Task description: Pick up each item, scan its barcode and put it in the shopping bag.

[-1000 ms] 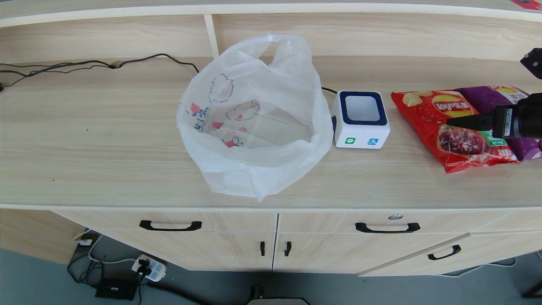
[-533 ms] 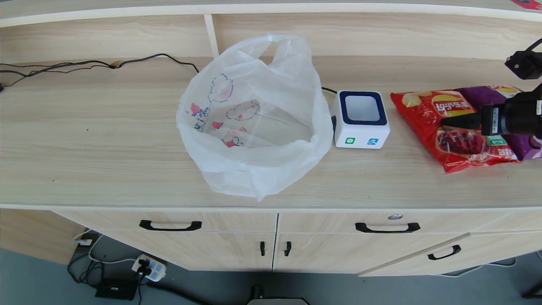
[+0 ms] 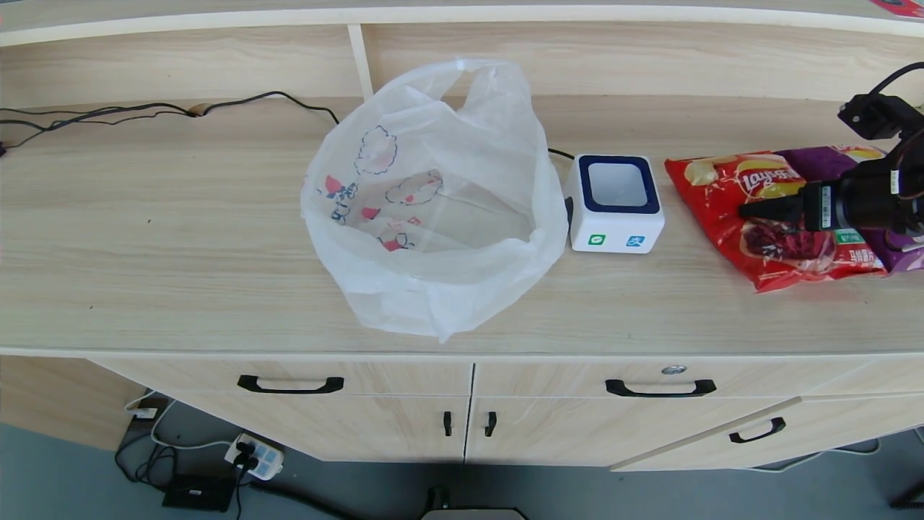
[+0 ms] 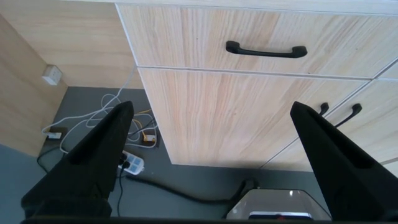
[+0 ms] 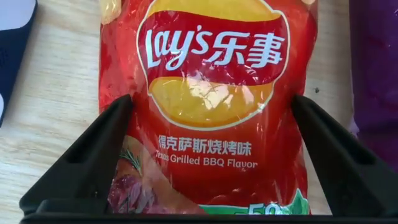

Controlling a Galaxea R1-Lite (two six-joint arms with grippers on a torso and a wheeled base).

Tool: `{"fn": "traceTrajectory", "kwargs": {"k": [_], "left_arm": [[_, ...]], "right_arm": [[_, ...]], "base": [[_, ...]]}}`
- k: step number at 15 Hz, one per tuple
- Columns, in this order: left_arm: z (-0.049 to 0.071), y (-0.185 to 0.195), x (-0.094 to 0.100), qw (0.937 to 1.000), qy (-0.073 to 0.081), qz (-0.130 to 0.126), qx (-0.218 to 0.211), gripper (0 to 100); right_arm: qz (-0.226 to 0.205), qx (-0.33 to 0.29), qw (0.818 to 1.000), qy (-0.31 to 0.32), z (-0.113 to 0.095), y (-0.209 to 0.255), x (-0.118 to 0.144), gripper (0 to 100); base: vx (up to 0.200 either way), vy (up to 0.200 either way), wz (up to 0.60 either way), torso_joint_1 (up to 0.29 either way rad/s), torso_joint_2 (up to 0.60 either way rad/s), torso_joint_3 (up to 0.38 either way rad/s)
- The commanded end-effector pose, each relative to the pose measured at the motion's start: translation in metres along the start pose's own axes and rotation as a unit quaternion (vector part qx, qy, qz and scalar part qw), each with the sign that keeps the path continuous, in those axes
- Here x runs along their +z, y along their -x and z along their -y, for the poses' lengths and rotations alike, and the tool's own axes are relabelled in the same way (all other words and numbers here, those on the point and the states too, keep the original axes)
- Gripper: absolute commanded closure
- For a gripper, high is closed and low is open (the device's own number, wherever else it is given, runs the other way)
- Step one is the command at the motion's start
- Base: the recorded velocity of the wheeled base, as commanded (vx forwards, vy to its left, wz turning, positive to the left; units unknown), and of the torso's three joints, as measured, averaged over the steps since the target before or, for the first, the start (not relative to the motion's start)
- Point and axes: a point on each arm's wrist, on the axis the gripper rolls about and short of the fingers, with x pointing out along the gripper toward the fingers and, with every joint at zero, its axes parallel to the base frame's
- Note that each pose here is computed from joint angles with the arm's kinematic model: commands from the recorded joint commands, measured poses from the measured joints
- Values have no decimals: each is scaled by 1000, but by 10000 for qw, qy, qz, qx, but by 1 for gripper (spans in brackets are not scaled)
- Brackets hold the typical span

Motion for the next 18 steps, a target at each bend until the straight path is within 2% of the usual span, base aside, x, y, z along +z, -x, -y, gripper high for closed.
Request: {"fn": "traceTrajectory", "kwargs": {"k": [1,4,7,8,15,18], "left_arm": [[0,0,0,10000,-3,-6,-1,0],[0,0,1,10000,97,17,0,0],[0,0,0,10000,97,1,0,0],[0,0,0,9999,104,1,0,0],[0,0,0,9999,104,-6,-1,0],[0,0,0,9999,104,-14,-1,0]], "right_arm": [[21,22,10000,14,-2,-1,1,0],[-24,31,10000,0,-2,-5,0,0],[-45,36,10000,-24,-1,-7,-1,0],[-37,41,10000,-19,-1,-6,-1,100],[-32,84,10000,11,-5,-5,-1,100],[226,224,9995,26,-11,17,8,100]], "base": [[0,0,0,0,0,0],[0,0,0,0,0,0],[0,0,0,0,0,0],[0,0,0,0,0,0],[0,0,0,0,0,0],[0,0,0,0,0,0]]}}
